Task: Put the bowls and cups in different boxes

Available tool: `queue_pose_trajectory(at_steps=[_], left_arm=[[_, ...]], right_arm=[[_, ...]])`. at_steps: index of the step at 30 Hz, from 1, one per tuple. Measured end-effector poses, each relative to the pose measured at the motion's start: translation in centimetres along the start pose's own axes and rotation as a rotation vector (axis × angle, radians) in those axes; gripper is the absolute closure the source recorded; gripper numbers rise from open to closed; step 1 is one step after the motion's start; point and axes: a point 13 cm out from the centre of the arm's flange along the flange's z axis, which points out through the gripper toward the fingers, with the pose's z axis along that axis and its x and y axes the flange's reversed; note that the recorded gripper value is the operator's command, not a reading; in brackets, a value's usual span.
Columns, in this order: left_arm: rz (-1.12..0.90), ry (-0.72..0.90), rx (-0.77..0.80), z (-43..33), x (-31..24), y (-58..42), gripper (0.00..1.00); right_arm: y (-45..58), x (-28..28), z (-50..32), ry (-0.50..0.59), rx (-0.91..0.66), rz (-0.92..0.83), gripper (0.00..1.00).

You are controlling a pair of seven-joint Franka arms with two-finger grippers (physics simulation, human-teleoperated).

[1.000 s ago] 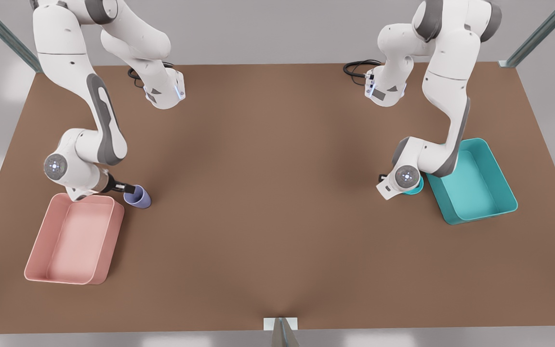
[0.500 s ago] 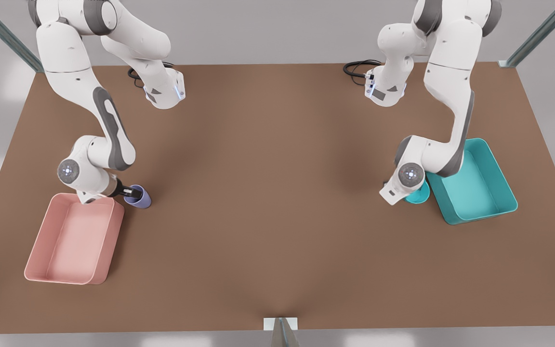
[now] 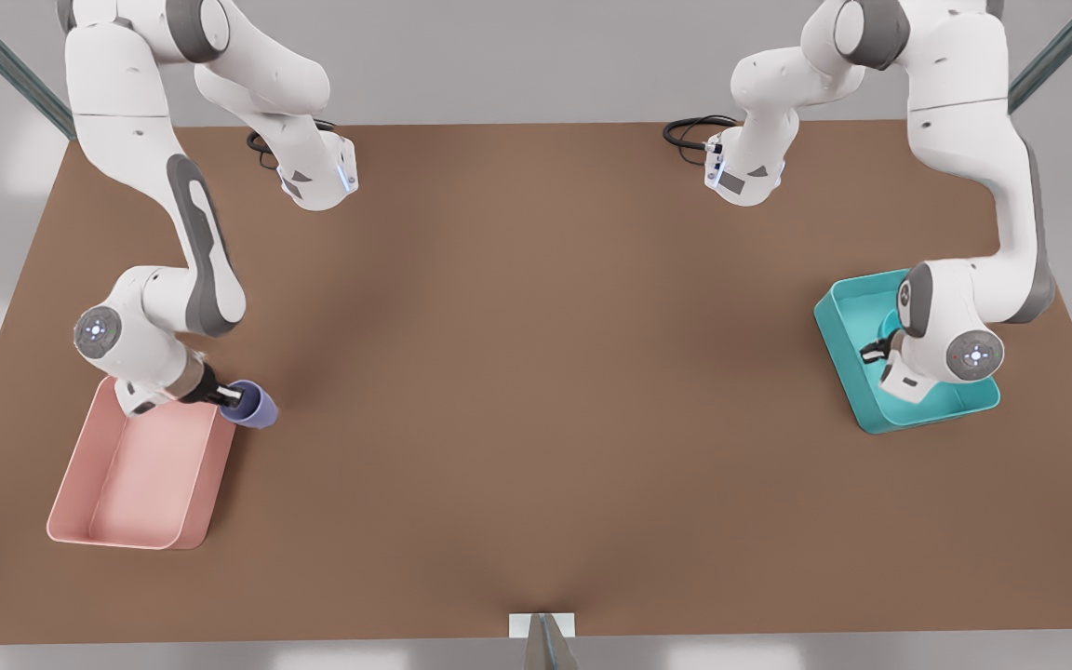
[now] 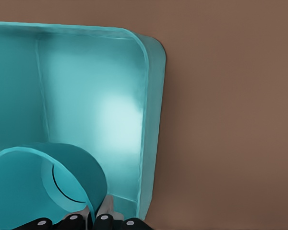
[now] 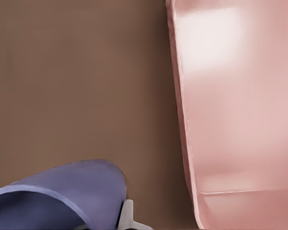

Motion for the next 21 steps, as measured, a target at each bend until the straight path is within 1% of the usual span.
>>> queue_pose_trajectory(at_steps=[2,4,7,11,12,13,14,15,16,17,18,19,20,21], left_arm=[[-0.021,-0.001,0.014,2.2,-0.7,1.3,0.79],[-0.037,-0.011,0.03,4.0,-1.6,2.3,0.79],[-0.042,-0.018,0.048,7.5,-2.6,2.9,0.79],[-0.039,-0.063,0.069,9.4,-4.4,3.0,0.79],[-0.037,-0.077,0.073,9.3,-4.8,2.9,0.56],[-0.037,-0.088,0.08,9.3,-5.1,3.1,0.08],[-0.041,-0.096,0.094,9.2,-5.3,3.1,0.0],[-0.044,-0.109,0.11,8.4,-5.5,3.1,0.0],[-0.048,-0.137,0.127,5.9,-5.5,3.3,0.0],[-0.051,-0.185,0.151,1.3,-5.4,3.4,0.0],[-0.036,-0.254,0.174,-5.5,-5.4,2.8,0.0],[0.006,-0.323,0.195,-12.8,-5.0,0.7,0.0],[0.067,-0.379,0.209,-19.3,-3.4,-2.6,0.0],[0.132,-0.421,0.218,-24.5,-0.8,-6.2,0.0]], right_arm=[[-0.9,-3.9,-6.0,-0.061,0.001,-0.005,0.79],[-5.3,-4.7,-8.2,-0.054,0.023,0.023,0.79],[-12.4,-4.0,-5.0,0.042,0.052,0.075,0.79],[-16.3,-2.7,2.6,0.165,0.048,0.079,0.79],[-16.8,-2.3,4.5,0.187,0.045,0.076,0.79],[-17.3,-1.9,6.1,0.202,0.041,0.072,0.79],[-17.5,-1.6,7.4,0.214,0.036,0.068,0.79],[-17.6,-1.5,8.4,0.221,0.032,0.063,0.79],[-17.7,-1.4,9.2,0.225,0.029,0.057,0.79],[-17.7,-1.4,9.6,0.224,0.026,0.05,0.64],[-17.7,-1.4,9.8,0.221,0.026,0.043,0.0],[-17.8,-1.5,9.8,0.217,0.03,0.035,0.0],[-17.9,-1.7,9.7,0.214,0.043,0.027,0.0],[-18.1,-1.9,9.3,0.207,0.058,0.02,0.0]])
